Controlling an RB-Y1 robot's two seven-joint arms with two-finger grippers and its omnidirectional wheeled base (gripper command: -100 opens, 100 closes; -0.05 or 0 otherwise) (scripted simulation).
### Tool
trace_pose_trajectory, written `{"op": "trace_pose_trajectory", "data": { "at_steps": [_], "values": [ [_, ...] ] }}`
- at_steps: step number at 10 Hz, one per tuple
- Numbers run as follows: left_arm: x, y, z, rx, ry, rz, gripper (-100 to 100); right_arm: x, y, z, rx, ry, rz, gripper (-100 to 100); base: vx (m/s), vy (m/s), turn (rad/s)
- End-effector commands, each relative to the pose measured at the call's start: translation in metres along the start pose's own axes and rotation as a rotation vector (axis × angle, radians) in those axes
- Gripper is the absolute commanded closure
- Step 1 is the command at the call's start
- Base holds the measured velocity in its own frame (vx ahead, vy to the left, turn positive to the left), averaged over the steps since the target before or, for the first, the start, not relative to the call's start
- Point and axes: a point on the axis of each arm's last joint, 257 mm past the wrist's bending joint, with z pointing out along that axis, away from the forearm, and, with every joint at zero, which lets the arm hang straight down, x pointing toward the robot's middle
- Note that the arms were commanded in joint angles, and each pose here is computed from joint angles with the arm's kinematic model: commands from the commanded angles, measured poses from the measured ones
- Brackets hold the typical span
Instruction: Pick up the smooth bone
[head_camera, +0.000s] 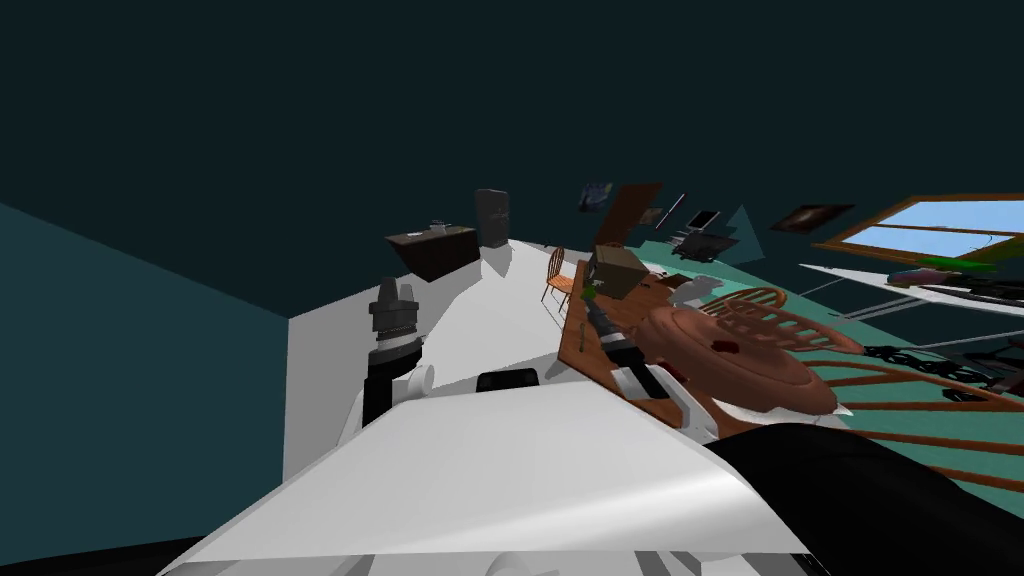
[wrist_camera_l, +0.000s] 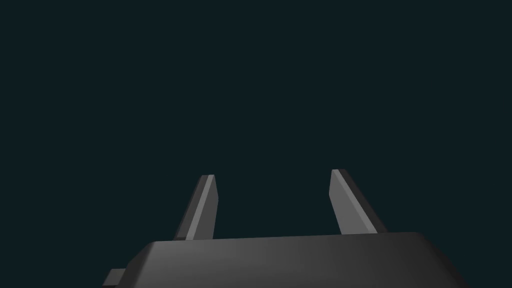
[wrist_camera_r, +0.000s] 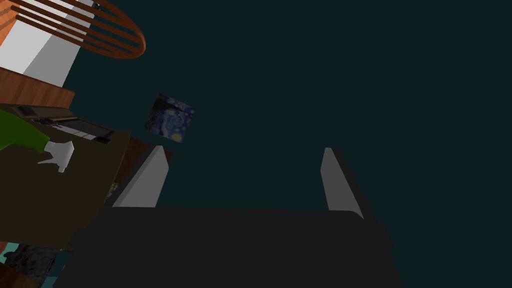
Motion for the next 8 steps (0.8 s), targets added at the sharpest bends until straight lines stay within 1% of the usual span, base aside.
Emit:
{"op": "trace_pose_trajectory", "data": {
  "at_steps": [1, 3, 4, 5, 6, 7, 8],
  "values": [
    [0.0, 0.0, 0.0, 0.0, 0.0, 0.0, 0, -0.002, -0.031, -0.008, 0.086, 0.026, -0.019, -100, 0.052, -0.001, 0.253],
    [0.0, 0.0, 0.0, 0.0, 0.0, 0.0, 0, 0.0, -0.079, -0.029, 0.228, 0.072, -0.045, -100, 0.081, -0.019, 0.393],
    [0.0, 0.0, 0.0, 0.0, 0.0, 0.0, 0, -0.001, -0.081, -0.029, 0.235, 0.077, -0.051, -100, 0.056, -0.027, 0.093],
    [0.0, 0.0, 0.0, 0.0, 0.0, 0.0, 0, -0.001, -0.106, -0.042, 0.312, 0.103, -0.069, -100, 0.052, -0.015, 0.2],
    [0.0, 0.0, 0.0, 0.0, 0.0, 0.0, 0, -0.001, -0.106, -0.042, 0.312, 0.103, -0.069, -100, 0.041, -0.014, 0.121],
    [0.0, 0.0, 0.0, 0.0, 0.0, 0.0, 0, -0.002, -0.129, -0.057, 0.382, 0.13, -0.088, -100, 0.043, -0.006, 0.231],
    [0.0, 0.0, 0.0, 0.0, 0.0, 0.0, 0, -0.002, -0.131, -0.058, 0.391, 0.129, -0.089, -100, 0.035, -0.011, 0.132]
  ]
}}
